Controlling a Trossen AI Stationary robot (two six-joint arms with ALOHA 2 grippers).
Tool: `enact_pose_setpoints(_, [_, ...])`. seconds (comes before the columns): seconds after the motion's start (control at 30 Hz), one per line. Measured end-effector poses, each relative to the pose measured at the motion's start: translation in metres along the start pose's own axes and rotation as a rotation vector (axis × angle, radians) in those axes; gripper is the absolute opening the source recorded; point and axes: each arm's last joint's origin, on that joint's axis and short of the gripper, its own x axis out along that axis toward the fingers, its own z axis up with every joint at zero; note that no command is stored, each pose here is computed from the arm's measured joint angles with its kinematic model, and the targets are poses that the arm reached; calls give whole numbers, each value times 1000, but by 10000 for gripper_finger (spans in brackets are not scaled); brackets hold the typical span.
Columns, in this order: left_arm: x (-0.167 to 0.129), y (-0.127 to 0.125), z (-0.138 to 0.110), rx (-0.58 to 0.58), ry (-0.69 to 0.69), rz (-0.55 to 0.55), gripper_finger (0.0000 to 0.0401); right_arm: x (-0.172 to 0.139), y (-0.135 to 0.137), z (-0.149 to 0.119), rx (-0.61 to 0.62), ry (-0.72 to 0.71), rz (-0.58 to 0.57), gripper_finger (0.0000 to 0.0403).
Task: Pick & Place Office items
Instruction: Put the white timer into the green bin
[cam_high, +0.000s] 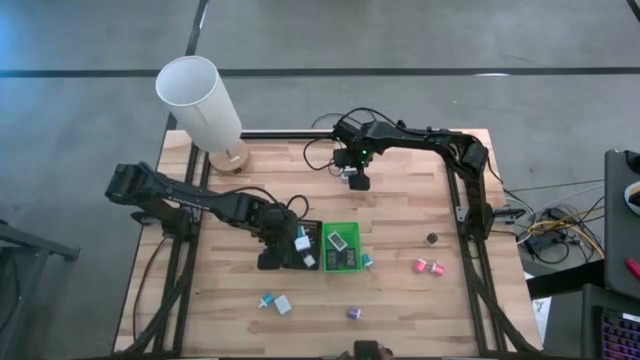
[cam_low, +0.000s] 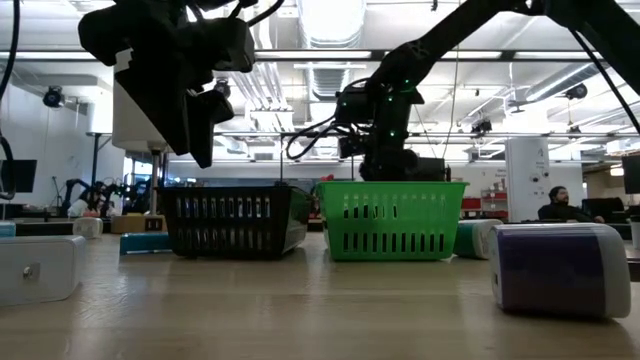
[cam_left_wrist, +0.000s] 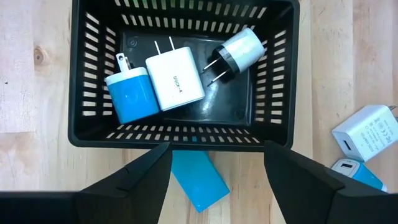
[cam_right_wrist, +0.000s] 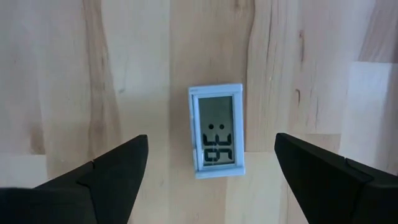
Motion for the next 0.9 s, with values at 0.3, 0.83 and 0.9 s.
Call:
enact_pose_setpoints(0.3, [0,0,0,0,1,0,257,0,0,0,0,-5,6,350])
enact_pose_setpoints(0.83, [0,0,-1,0,7,0,257,31,-2,-4,17,86,6,350])
enact_pose_setpoints(0.9, [0,0,-1,-1,10,0,257,35,-2,-5,13,103,-6,350])
